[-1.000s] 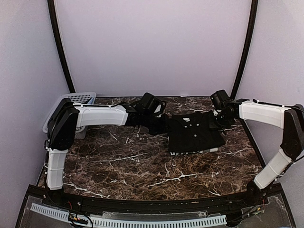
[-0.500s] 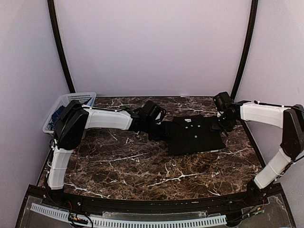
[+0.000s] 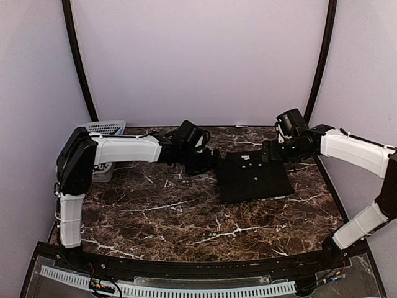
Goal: Fold and stack the long sleeve shirts
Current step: Move the square-folded shirt to the corner of the board.
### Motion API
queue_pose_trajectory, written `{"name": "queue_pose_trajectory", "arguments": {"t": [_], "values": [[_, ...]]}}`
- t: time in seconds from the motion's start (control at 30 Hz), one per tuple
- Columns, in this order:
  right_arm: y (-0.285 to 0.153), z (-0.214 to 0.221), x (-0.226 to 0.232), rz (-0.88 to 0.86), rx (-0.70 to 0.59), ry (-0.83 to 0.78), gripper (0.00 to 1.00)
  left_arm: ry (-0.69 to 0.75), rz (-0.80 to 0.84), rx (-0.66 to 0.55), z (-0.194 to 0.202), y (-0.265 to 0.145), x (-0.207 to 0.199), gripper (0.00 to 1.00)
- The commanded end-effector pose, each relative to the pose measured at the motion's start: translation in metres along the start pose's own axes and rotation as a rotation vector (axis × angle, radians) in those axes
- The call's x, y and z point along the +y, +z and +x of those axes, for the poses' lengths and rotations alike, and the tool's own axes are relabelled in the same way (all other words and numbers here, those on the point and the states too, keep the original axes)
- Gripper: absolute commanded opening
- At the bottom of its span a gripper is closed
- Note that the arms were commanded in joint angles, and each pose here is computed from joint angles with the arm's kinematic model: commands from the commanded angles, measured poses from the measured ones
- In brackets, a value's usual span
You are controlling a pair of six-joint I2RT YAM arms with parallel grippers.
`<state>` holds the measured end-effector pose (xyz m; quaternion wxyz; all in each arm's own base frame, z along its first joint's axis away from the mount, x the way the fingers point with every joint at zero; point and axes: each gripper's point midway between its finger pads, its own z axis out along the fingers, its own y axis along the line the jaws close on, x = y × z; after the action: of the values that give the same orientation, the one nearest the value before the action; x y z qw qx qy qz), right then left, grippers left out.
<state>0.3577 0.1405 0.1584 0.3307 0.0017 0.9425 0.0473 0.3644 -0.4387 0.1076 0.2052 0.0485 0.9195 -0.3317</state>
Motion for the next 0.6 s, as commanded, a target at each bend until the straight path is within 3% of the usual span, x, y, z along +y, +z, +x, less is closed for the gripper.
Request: {"name": "queue_pose_trajectory", "arguments": {"t": [0.0,0.27,0.43,0.57], "values": [[-0.021,-0.006,0.055,-0.185,-0.042,-0.011,0.99,0.041,0.011,-0.125,-0.034,-0.065,-0.006,0.99],[-0.044,0.038,0.155,-0.403,0.015,-0.055,0.98,0.019,-0.014,-0.236,-0.048,-0.132,0.024,0.99],[-0.047,0.100,0.219,-0.524,0.170,-0.034,0.99,0.020,-0.056,-0.282,-0.048,-0.165,0.043,0.99],[-0.043,0.127,0.242,-0.537,0.256,-0.001,0.99,0.017,-0.061,-0.290,-0.044,-0.173,0.047,0.99]]}}
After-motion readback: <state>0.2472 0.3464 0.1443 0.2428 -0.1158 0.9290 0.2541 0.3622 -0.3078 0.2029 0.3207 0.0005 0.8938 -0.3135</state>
